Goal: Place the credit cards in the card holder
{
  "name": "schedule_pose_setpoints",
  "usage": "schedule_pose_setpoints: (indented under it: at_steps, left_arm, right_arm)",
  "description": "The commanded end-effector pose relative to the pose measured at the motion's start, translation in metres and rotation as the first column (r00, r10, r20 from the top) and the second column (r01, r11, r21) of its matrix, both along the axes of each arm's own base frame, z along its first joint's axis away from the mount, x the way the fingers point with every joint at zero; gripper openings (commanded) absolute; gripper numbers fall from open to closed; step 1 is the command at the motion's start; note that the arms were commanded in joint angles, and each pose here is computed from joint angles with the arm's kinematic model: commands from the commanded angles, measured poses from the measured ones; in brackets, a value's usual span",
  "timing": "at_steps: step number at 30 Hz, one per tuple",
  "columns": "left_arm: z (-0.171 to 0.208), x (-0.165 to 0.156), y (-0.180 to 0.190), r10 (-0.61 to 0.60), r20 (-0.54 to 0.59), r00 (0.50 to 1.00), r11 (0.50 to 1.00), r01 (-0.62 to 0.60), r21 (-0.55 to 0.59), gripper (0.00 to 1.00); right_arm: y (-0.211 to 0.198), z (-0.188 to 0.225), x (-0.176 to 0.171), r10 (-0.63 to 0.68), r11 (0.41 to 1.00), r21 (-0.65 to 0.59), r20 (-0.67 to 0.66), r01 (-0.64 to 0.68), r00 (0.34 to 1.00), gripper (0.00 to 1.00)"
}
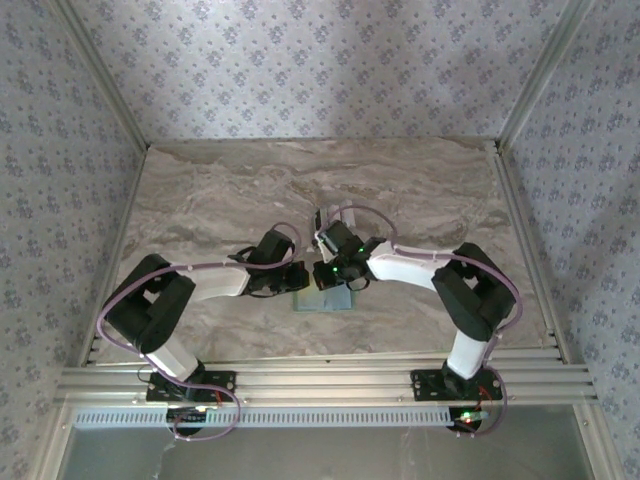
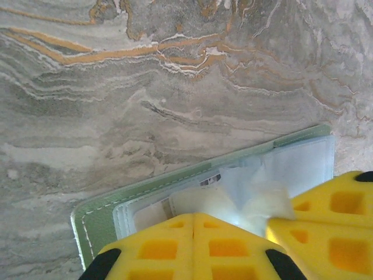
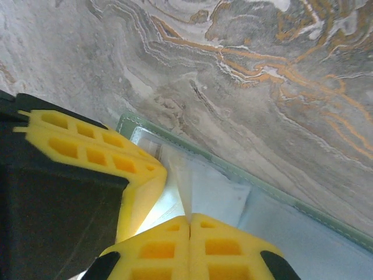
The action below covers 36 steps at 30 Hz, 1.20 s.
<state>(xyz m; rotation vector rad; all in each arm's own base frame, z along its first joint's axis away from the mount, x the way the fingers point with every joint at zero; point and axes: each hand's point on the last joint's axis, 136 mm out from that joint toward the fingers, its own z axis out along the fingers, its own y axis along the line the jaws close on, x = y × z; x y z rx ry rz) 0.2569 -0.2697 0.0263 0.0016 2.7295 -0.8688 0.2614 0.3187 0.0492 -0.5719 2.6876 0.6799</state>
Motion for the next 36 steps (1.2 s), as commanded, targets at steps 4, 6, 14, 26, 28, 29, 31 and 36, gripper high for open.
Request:
schedule_pose_setpoints:
  at_steps: [4, 6, 14, 26, 28, 29, 31, 36]
  left_arm:
    - [-0.031, -0.015, 0.032, 0.028, -0.062, 0.998, 0.985, -0.017, 0.174, 0.05]
    - [-0.032, -0.015, 0.032, 0.026, -0.064, 0.998, 0.984, -0.015, 0.178, 0.05]
    - [-0.03, -0.014, 0.029, 0.018, -0.061, 0.998, 0.985, -0.008, 0.171, 0.05]
    - [-0.024, -0.012, 0.026, 0.004, -0.055, 0.998, 0.987, 0.005, 0.16, 0.05]
    - [-0.024, -0.012, 0.026, 0.002, -0.054, 0.999, 0.987, 0.006, 0.159, 0.05]
    - [-0.023, -0.012, 0.025, 0.0, -0.055, 0.999, 0.988, 0.008, 0.155, 0.04]
    - [-0.021, -0.012, 0.023, -0.006, -0.054, 0.999, 0.989, 0.013, 0.144, 0.04]
    - [-0.006, -0.01, 0.014, -0.029, -0.038, 0.999, 0.994, 0.033, 0.103, 0.05]
  right_arm:
    - [-0.014, 0.007, -0.004, -0.029, 1.0, 0.008, -0.007, 0.03, 1.0, 0.05]
    - [-0.019, 0.006, -0.004, -0.04, 0.999, 0.001, -0.005, 0.04, 0.999, 0.05]
    - [-0.043, 0.001, -0.006, -0.124, 0.992, -0.02, 0.026, 0.124, 0.992, 0.17]
    - [-0.099, 0.043, 0.009, -0.335, 0.924, -0.089, 0.277, 0.371, 0.901, 0.37]
    - [-0.096, 0.058, 0.008, -0.315, 0.93, -0.084, 0.319, 0.358, 0.894, 0.41]
    - [-0.094, 0.064, 0.008, -0.303, 0.934, -0.085, 0.329, 0.347, 0.894, 0.41]
    - [-0.085, 0.071, 0.006, -0.266, 0.947, -0.086, 0.333, 0.31, 0.904, 0.42]
    - [-0.065, 0.071, 0.004, -0.195, 0.97, -0.08, 0.304, 0.229, 0.932, 0.41]
